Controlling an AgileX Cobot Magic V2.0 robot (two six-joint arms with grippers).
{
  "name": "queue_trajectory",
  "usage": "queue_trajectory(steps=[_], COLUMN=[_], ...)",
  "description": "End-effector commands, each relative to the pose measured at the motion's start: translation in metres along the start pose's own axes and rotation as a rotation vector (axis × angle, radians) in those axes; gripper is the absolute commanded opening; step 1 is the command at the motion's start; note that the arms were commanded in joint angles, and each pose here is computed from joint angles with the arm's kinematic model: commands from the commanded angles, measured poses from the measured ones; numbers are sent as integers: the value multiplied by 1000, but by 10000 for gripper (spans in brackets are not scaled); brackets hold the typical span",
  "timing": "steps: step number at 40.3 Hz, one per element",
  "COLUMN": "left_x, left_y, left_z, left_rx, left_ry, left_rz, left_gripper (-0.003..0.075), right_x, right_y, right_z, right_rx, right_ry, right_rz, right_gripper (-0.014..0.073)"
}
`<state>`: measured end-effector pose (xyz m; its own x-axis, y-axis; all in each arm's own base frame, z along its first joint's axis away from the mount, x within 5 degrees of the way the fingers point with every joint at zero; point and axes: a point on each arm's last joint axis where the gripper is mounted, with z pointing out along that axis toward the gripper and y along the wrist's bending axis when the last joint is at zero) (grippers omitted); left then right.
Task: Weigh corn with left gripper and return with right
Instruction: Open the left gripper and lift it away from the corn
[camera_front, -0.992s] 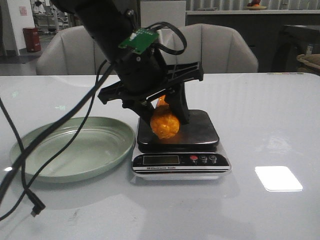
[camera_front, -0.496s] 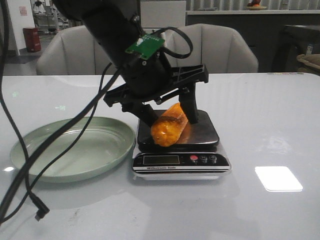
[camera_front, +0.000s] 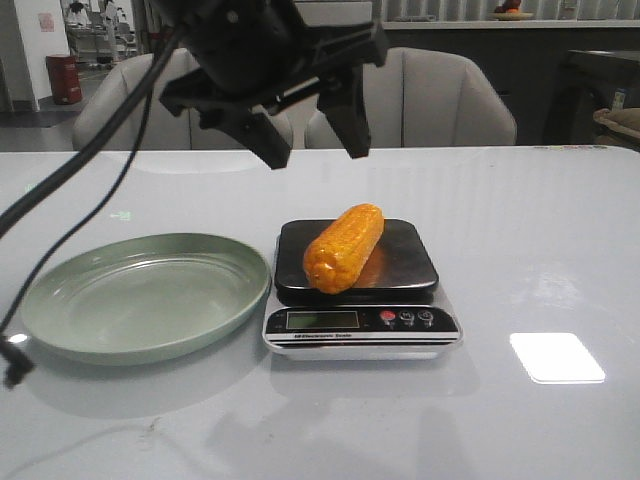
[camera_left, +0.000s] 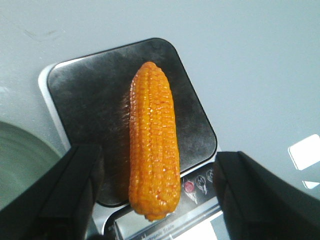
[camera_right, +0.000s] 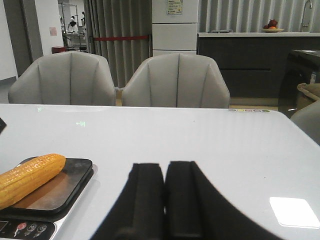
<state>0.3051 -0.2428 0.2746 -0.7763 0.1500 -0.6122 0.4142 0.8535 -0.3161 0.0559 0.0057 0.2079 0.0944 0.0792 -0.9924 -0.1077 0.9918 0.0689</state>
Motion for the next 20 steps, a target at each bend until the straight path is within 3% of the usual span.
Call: queue_trajectory(steps=[1,20], left_x=[-13,67], left_y=[-6,15], left_z=[-47,-175], left_rx=[36,1], left_ry=[-177,-389], left_rz=[15,182], left_gripper=[530,530], right_x=[-6,-6], right_y=[0,0], right_z=[-2,-2], right_rx=[-2,-2], right_ry=[-90,-90], right_rz=[-2,-2], right_gripper=[142,142])
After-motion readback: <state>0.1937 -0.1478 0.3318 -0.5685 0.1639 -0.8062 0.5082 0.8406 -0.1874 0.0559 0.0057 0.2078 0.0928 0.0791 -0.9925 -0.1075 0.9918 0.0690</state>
